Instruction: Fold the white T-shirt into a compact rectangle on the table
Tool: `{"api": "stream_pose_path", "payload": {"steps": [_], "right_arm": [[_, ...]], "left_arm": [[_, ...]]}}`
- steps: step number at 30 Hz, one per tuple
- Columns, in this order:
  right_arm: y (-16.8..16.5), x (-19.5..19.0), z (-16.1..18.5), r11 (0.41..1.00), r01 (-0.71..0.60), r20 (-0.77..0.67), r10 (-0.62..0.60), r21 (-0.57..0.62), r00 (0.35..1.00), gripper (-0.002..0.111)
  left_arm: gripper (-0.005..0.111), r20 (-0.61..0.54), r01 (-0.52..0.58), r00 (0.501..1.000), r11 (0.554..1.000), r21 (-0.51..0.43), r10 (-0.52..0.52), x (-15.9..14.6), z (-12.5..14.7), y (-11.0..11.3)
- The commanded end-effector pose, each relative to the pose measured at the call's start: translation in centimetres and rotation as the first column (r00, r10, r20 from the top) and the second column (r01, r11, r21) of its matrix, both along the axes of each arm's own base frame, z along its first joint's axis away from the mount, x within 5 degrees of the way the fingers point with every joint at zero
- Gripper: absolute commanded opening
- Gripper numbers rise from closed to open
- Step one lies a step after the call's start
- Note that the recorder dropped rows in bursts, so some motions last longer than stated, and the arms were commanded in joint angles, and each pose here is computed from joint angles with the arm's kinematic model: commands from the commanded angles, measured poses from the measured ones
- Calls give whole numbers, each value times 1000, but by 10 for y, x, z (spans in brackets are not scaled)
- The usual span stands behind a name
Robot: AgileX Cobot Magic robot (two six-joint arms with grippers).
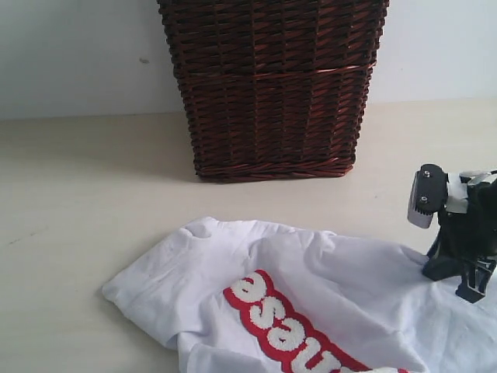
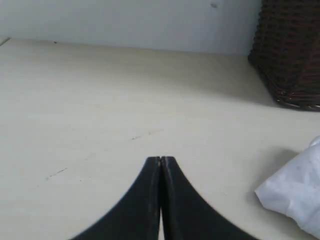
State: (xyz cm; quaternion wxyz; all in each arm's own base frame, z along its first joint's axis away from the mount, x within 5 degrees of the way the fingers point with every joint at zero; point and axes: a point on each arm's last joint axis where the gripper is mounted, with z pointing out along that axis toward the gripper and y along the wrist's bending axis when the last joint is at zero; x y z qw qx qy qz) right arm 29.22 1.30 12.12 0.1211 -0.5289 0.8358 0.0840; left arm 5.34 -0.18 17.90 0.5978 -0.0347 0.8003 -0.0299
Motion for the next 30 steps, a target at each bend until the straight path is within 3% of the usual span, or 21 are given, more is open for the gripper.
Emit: {"api": "stream_pose_path", "payload": {"steps": [1, 5, 10, 16, 20, 24, 26, 30], "right_arm": [[-1, -1, 25, 1000, -26, 96, 26, -3, 995, 0], [4, -17, 53, 988, -153, 103, 150, 19, 983, 0], [11, -62, 79, 908, -384, -132, 407, 166, 904, 0], [3, -78, 70, 925, -364, -240, 379, 105, 894, 2], [-4, -100, 52, 906, -417, -348, 414, 72, 841, 24], [-11, -127, 35, 881, -470, -462, 443, 63, 768, 59], [-13, -136, 32, 873, -485, -488, 450, 62, 748, 65], [-13, -140, 36, 873, -486, -469, 446, 41, 762, 65]], "left_arm": [[0, 19, -3, 1000, 1000, -5, 3, 0, 2, 0], [0, 19, -3, 1000, 1000, -5, 3, 0, 2, 0], [0, 19, -3, 1000, 1000, -5, 3, 0, 2, 0], [0, 19, -3, 1000, 1000, -5, 3, 0, 2, 0], [0, 19, -3, 1000, 1000, -5, 3, 0, 2, 0], [0, 19, -3, 1000, 1000, -5, 3, 0, 2, 0], [0, 19, -3, 1000, 1000, -5, 3, 0, 2, 0], [0, 19, -3, 1000, 1000, -5, 3, 0, 2, 0]]}}
